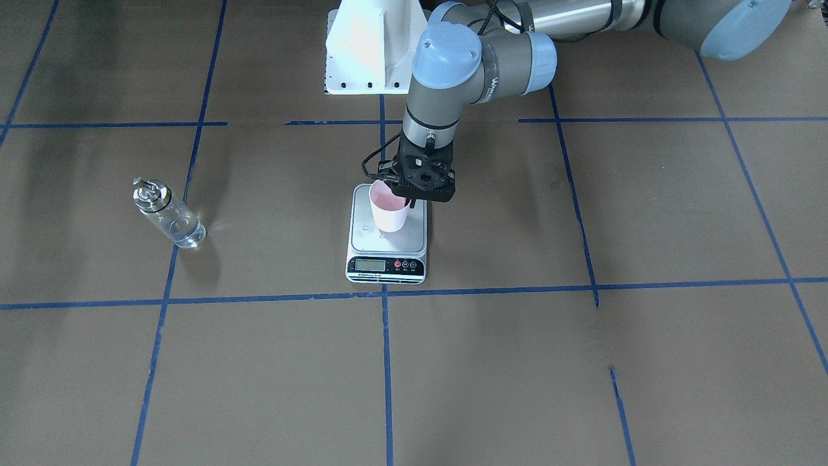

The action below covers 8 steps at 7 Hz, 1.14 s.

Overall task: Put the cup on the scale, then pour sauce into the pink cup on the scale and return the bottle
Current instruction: 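Lower the pink cup onto the scale platform and open the left gripper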

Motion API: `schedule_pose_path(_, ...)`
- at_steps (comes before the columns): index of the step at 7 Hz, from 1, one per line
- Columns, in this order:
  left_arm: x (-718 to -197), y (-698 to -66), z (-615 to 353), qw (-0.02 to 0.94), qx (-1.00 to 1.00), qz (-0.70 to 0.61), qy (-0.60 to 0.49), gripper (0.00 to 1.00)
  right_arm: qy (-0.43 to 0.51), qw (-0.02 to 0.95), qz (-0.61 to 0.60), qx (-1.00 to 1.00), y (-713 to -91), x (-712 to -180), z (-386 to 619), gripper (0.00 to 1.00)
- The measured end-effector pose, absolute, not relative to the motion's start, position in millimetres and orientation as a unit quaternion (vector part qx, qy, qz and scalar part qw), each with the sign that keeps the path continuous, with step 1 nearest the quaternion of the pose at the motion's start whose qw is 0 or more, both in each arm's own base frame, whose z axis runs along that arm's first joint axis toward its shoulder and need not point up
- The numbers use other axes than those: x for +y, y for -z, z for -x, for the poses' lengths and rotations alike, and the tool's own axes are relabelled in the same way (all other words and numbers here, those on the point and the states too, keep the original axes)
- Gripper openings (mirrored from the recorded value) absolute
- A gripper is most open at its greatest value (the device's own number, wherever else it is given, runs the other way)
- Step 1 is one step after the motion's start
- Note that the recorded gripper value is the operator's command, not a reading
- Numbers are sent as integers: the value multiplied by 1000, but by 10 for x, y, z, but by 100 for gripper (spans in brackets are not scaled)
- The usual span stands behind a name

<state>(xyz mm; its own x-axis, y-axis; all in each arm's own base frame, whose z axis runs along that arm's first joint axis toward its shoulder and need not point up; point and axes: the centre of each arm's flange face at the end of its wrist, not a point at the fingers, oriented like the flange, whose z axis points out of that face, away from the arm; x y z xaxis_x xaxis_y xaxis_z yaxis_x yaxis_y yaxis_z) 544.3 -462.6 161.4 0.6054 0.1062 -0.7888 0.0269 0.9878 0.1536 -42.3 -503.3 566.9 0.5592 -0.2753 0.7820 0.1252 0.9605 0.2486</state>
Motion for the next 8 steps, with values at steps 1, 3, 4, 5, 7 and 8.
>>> schedule_pose_path(1,-4630,-1614,-5450,893,443,-75,-22,4,114,879,-82,-455,-5673,-5030,422,100)
schedule_pose_path(3,-4638,-1595,-5462,892,444,-76,-23,14,114,879,-82,-455,-5675,-5028,422,100)
schedule_pose_path(4,-4639,-1584,-5465,892,445,-76,-24,22,114,879,-82,-455,-5676,-5028,422,100)
schedule_pose_path(5,-4641,-1575,-5469,892,446,-76,-24,24,113,879,-81,-455,-5681,-5028,422,100)
schedule_pose_path(7,-4643,-1557,-5471,891,447,-77,-24,56,113,879,-81,-455,-5689,-5028,422,100)
schedule_pose_path(8,-4640,-1547,-5468,890,448,-78,-24,72,113,879,-80,-457,-5689,-5027,423,100)
